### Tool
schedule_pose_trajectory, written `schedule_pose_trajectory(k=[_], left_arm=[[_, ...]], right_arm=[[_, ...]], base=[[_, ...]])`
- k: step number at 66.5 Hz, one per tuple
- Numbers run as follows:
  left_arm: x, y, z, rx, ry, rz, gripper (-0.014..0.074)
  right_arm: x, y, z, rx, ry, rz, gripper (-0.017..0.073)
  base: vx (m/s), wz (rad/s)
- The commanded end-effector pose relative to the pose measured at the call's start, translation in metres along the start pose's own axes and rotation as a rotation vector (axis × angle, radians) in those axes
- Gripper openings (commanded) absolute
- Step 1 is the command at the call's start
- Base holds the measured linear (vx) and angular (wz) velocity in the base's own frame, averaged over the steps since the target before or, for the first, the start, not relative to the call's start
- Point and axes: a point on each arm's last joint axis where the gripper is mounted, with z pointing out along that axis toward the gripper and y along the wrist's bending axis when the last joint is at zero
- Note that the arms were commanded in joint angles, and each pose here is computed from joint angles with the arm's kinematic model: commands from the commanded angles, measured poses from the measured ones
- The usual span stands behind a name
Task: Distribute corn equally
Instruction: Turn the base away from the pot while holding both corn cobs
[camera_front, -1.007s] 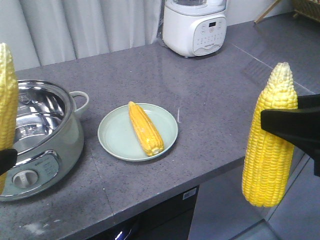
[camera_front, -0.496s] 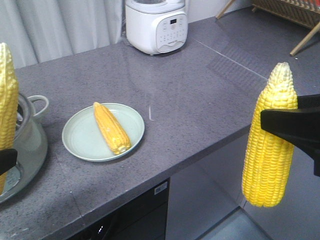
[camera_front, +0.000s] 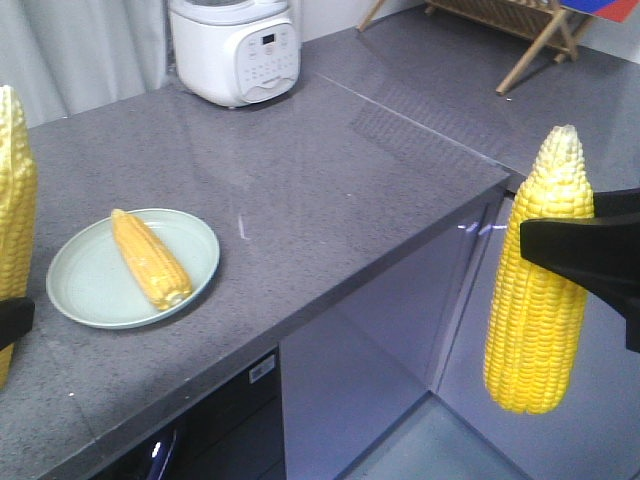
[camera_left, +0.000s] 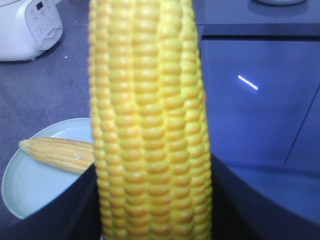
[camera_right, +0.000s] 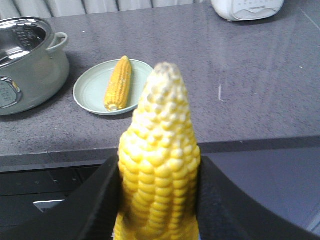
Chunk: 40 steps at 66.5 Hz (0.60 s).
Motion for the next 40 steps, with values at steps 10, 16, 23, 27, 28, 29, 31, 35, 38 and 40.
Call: schedule_pose_trajectory(k=[10, 16, 23, 27, 28, 29, 31, 35, 38, 40], left_arm=[[-0.0127, 0.0004, -0.0038, -0.003, -0.095, -0.010, 0.0271], [-0.0127, 0.0004, -0.0038, -0.003, -0.095, -0.010, 0.0271], [-0.0127, 0.0004, -0.0038, -0.003, -0.095, -0.010, 0.0271], [-0.0127, 0.0004, -0.0038, -0.003, -0.095, -0.010, 0.0271], [-0.0127, 0.0004, -0.0038, -0.003, -0.095, -0.010, 0.0271], [-0.0127, 0.0004, -0.0038, -0.003, -0.095, -0.010, 0.0271], [-0.0127, 0.0004, -0.0038, -0.003, -0.095, -0.010, 0.0271], [-0.0127, 0.0004, -0.0038, -0.003, -0.095, -0.010, 0.0271], [-0.0127, 0.0004, -0.0038, -0.003, -0.095, -0.010, 0.0271], [-0.0127, 0.0004, -0.0038, -0.003, -0.095, -0.010, 0.0271]], right_arm=[[-0.0117, 0.0019, -0.0064, 0.011, -0.090, 0.000, 0.0244], [-0.0117, 0.0019, -0.0064, 0.011, -0.090, 0.000, 0.0244], [-0.0117, 0.0019, -0.0064, 0.011, -0.090, 0.000, 0.0244], [-0.0117, 0.0019, -0.0064, 0.011, -0.090, 0.000, 0.0244], [-0.0117, 0.0019, -0.0064, 0.011, -0.090, 0.000, 0.0244], [-0.0117, 0.0019, -0.0064, 0.011, -0.090, 0.000, 0.0244], [-0.0117, 0.0019, -0.0064, 0.011, -0.090, 0.000, 0.0244], [-0.0117, 0.0019, -0.0064, 0.011, -0.090, 0.000, 0.0244], [-0.0117, 0.0019, -0.0064, 0.011, -0.090, 0.000, 0.0244], [-0.0117, 0.0019, -0.0064, 0.011, -0.090, 0.000, 0.0244]], base=[[-0.03, -0.29], [-0.04, -0.31], [-0.04, -0.31], [-0.04, -0.31], [-0.04, -0.31], [-0.04, -0.31], [-0.04, -0.31], [-0.04, -0.31], [-0.04, -0.30], [-0.04, -0.30]])
